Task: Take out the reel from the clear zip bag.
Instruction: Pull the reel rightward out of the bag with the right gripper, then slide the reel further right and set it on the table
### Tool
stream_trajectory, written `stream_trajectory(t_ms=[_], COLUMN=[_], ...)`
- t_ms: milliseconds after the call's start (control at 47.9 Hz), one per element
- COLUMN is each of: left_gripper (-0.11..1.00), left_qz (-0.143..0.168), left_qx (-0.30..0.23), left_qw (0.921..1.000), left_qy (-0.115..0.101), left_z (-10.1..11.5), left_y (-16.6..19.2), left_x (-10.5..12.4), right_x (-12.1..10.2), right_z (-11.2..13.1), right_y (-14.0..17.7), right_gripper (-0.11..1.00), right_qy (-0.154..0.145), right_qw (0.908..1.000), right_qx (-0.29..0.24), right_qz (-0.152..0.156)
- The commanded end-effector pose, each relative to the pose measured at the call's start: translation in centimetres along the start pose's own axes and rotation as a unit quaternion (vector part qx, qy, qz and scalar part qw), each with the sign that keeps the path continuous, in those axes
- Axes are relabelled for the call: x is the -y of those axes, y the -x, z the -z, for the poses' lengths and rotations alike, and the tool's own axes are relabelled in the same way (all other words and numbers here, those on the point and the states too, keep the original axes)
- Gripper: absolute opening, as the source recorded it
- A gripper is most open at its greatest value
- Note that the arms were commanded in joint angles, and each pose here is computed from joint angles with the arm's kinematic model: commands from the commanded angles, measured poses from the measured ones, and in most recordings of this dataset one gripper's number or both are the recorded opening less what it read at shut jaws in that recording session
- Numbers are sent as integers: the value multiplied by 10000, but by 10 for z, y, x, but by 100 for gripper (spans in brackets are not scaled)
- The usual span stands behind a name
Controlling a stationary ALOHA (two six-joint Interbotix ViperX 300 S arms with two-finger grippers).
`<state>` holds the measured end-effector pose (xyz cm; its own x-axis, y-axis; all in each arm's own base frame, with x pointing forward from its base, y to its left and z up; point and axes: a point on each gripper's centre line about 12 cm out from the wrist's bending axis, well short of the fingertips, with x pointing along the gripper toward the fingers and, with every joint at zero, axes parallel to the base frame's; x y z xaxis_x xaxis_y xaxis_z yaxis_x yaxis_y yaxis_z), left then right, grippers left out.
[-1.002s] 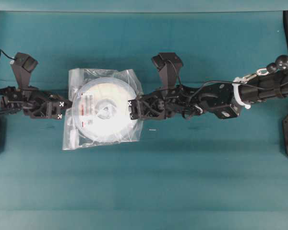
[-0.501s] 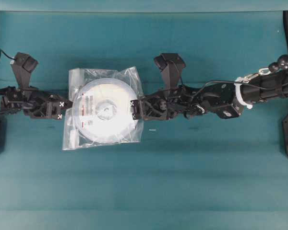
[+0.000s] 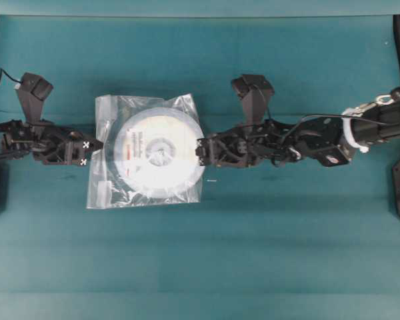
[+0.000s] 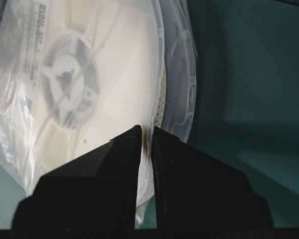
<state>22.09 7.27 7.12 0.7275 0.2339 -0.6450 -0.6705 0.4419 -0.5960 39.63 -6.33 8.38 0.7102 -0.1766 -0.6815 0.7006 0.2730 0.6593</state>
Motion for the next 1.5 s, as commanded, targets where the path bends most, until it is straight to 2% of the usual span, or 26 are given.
stream_trajectory(t_ms=[0, 313, 438, 626, 1482], left_gripper=[-1, -1, -1, -1, -1], left_qz=[51, 51, 51, 51, 60], left_qx=[22, 22, 22, 22, 23], left_qw=[10000, 10000, 10000, 10000, 10000], left_qy=[-32, -32, -32, -32, -39], left_z=[-2, -1, -1, -1, -2], left_y=[-2, -1, -1, -1, -1], left_x=[3, 3, 3, 3, 4], right_x=[-4, 9, 10, 14, 59], right_z=[-3, 0, 3, 4, 16], right_y=[11, 28, 31, 35, 78], right_gripper=[9, 9, 3, 3, 2], right_qy=[-46, -100, -85, -85, -325], right_qw=[9999, 9999, 10000, 10000, 9990], right_qx=[60, 49, 24, 12, -23], right_qz=[-112, -35, -30, -10, 300])
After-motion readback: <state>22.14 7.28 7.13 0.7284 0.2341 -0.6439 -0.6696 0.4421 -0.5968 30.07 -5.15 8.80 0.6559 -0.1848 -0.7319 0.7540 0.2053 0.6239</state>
